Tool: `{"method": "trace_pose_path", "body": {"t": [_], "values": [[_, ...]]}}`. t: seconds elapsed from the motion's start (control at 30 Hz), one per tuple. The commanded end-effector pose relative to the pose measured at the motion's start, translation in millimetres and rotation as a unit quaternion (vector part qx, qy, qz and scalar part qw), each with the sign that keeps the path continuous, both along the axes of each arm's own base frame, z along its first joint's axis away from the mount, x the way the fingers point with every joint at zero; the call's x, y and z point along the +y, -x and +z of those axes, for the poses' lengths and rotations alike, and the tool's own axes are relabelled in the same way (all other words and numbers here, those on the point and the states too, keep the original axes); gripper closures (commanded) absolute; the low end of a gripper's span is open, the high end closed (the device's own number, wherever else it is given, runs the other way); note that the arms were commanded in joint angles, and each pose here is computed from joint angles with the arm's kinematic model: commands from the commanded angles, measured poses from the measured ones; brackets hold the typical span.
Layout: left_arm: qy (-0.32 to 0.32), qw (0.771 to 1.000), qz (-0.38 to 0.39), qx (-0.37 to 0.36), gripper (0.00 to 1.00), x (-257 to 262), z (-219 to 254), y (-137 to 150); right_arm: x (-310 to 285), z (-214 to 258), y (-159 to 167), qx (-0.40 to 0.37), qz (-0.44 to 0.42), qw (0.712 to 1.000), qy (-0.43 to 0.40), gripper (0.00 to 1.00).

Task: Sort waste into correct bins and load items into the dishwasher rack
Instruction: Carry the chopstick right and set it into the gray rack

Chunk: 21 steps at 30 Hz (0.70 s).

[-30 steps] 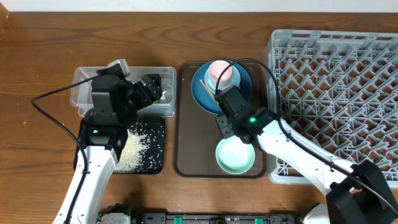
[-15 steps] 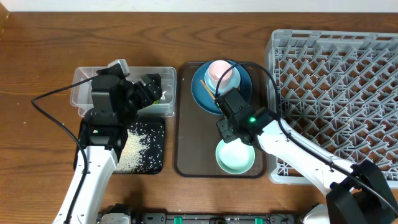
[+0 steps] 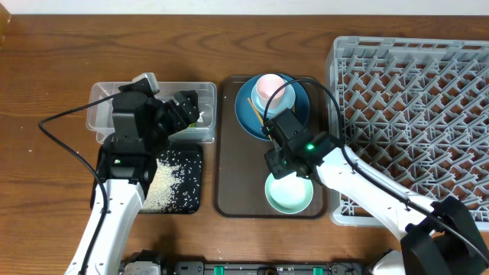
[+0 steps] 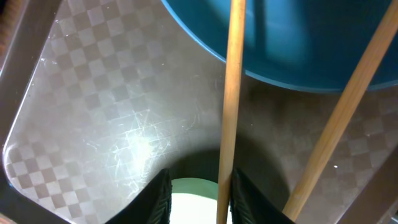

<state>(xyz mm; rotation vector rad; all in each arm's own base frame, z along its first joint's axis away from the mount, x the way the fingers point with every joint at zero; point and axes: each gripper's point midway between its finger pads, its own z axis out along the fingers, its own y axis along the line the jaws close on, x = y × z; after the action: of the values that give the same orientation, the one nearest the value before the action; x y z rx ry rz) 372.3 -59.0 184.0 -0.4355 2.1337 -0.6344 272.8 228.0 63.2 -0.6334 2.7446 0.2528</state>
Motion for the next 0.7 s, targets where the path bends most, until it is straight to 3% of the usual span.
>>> {"method": "trace_pose_path", "body": {"t": [0.0, 0.23, 0.67], "values": [[-0.007, 1.0, 0.0, -0.007, 0.11, 1.3, 2.7, 0.0, 4.0, 4.8, -2.1, -0.005, 0.005, 1.0, -0.007, 0.71], [-0.007, 1.0, 0.0, -0.007, 0.11, 1.3, 2.7, 0.0, 3.0, 4.4, -2.0, -0.005, 0.004, 1.0, -0.004, 0.87], [-0.007, 1.0, 0.0, -0.007, 0.11, 1.3, 2.8, 0.0, 1.4, 3.4, 0.2, 0.0, 0.004, 1.0, -0.001, 0.97]]}}
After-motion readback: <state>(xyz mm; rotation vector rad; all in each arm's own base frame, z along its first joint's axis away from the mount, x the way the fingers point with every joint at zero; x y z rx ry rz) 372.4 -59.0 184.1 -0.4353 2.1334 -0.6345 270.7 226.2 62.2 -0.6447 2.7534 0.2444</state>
